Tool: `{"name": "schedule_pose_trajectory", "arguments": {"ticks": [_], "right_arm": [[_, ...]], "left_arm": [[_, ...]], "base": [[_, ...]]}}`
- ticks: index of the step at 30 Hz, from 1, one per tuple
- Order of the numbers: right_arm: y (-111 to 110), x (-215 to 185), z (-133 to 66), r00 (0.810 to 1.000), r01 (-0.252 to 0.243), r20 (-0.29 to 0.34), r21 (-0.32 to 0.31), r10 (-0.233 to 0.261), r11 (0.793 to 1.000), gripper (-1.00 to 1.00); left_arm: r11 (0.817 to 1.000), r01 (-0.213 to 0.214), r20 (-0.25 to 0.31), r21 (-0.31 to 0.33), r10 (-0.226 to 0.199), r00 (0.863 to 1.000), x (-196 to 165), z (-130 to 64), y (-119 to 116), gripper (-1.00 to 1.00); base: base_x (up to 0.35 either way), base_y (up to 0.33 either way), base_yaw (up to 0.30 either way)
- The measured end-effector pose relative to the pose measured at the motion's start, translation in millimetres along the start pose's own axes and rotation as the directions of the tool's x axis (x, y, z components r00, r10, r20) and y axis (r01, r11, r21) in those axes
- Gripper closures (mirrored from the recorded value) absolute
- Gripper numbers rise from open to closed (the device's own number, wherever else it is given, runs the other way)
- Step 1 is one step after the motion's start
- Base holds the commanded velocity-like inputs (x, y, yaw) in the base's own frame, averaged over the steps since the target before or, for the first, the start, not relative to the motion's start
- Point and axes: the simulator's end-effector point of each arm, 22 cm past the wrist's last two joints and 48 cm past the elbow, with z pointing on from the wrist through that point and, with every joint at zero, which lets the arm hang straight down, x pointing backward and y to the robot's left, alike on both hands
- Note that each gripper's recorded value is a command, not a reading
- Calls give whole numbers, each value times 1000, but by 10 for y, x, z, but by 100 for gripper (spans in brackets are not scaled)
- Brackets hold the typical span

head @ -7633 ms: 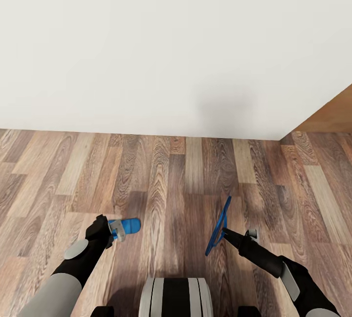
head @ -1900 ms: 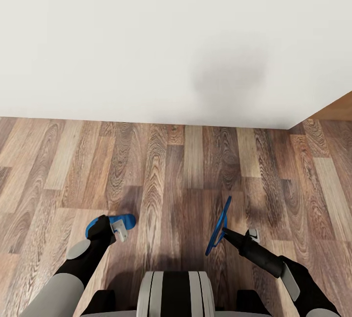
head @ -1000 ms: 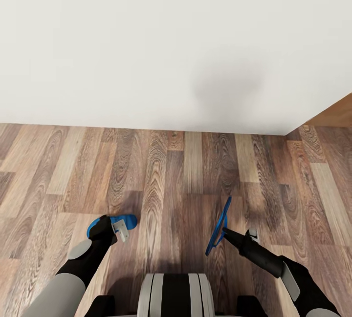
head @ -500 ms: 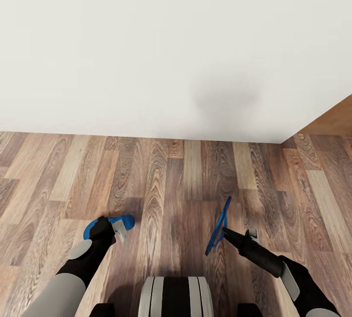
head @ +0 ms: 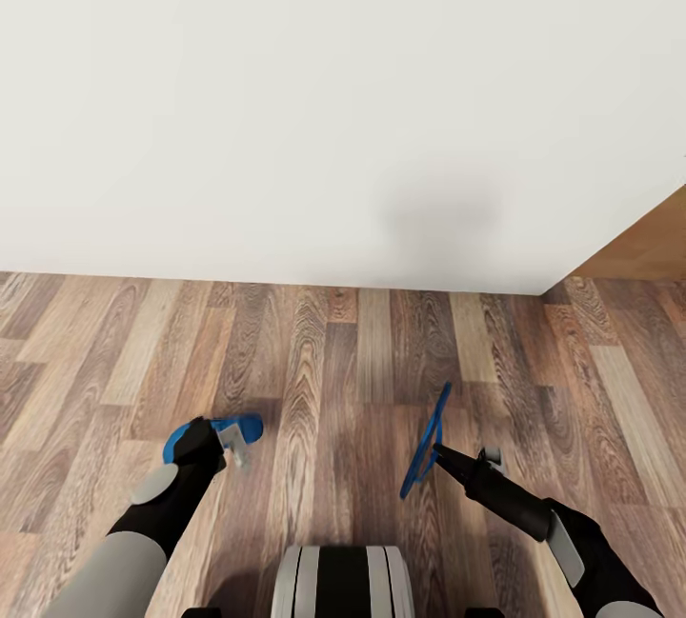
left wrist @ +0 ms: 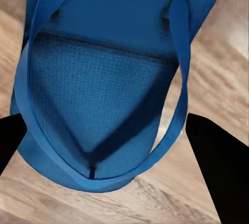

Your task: In the bedroom, move the book from the bed onto either nightstand, and place the two sandals side by side next to the bed.

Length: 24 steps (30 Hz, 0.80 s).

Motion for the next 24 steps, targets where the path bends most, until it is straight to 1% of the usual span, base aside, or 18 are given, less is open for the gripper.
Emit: {"name": "schedule_pose_trajectory", "arguments": {"ticks": [2, 4, 5, 7, 8, 9, 10, 11, 12, 14, 15, 16, 17, 18, 19, 22, 24], "right_arm": [[39, -14, 3, 1000, 7, 1, -5, -7, 1000, 100], [77, -28, 4, 1000, 13, 3, -9, -13, 1000, 100], [96, -34, 5, 1000, 16, 3, -11, -16, 1000, 100], [135, -48, 8, 1000, 23, 5, -15, -23, 1000, 100], [154, -53, 10, 1000, 26, 5, -18, -26, 1000, 100], [174, -58, 14, 1000, 29, 6, -20, -29, 999, 100], [195, -59, 21, 999, 31, 6, -23, -31, 999, 100], [214, -62, 25, 999, 34, 6, -25, -34, 999, 100], [235, -66, 31, 999, 37, 7, -28, -37, 999, 100], [272, -75, 35, 999, 43, 8, -32, -43, 999, 100], [291, -81, 37, 999, 46, 9, -34, -46, 998, 100], [310, -83, 42, 999, 48, 9, -36, -48, 998, 100], [326, -86, 45, 999, 51, 10, -37, -51, 998, 100], [343, -91, 45, 998, 54, 11, -39, -54, 998, 100], [360, -96, 49, 998, 57, 11, -40, -57, 998, 100], [413, -106, 52, 998, 67, 13, -44, -67, 997, 100], [446, -113, 51, 997, 74, 12, -46, -74, 996, 100]], "left_arm": [[1000, 15, 20, -12, -15, 1000, -56, -76, 91, 100], [999, 32, 43, -9, -32, 999, -116, -156, 152, 100], [999, 46, 63, 6, -46, 997, -172, -216, 170, 100], [993, 85, 131, 86, -96, 987, -365, -406, 150, 100], [991, 93, 148, 102, -107, 983, -406, -463, 159, 100], [985, 107, 180, 139, -131, 975, -489, -563, 156, 100], [973, 125, 221, 192, -167, 961, -589, -695, 148, 100], [965, 137, 242, 223, -191, 951, -631, -772, 150, 100], [951, 155, 265, 267, -227, 937, -675, -854, 138, 100], [929, 182, 292, 323, -281, 914, -722, -952, 129, 100], [915, 196, 308, 353, -311, 899, -754, -1003, 120, 100], [890, 216, 332, 401, -361, 871, -817, -1075, 102, 100], [873, 228, 352, 432, -396, 848, -872, -1136, 94, 100], [864, 232, 364, 446, -412, 836, -904, -1179, 96, 100], [836, 240, 391, 493, -460, 797, -1009, -1281, 75, 100], [794, 242, 436, 558, -529, 728, -1167, -1484, 93, 100], [763, 242, 453, 599, -572, 683, -1236, -1602, 113, 100]], "base": [[0, 0, 0], [0, 0, 0], [0, 0, 0], [0, 0, 0], [0, 0, 0], [0, 0, 0], [0, 0, 0], [0, 0, 0], [0, 0, 0], [0, 0, 0], [0, 0, 0], [0, 0, 0], [0, 0, 0], [0, 0, 0], [0, 0, 0], [0, 0, 0], [0, 0, 0]]}}
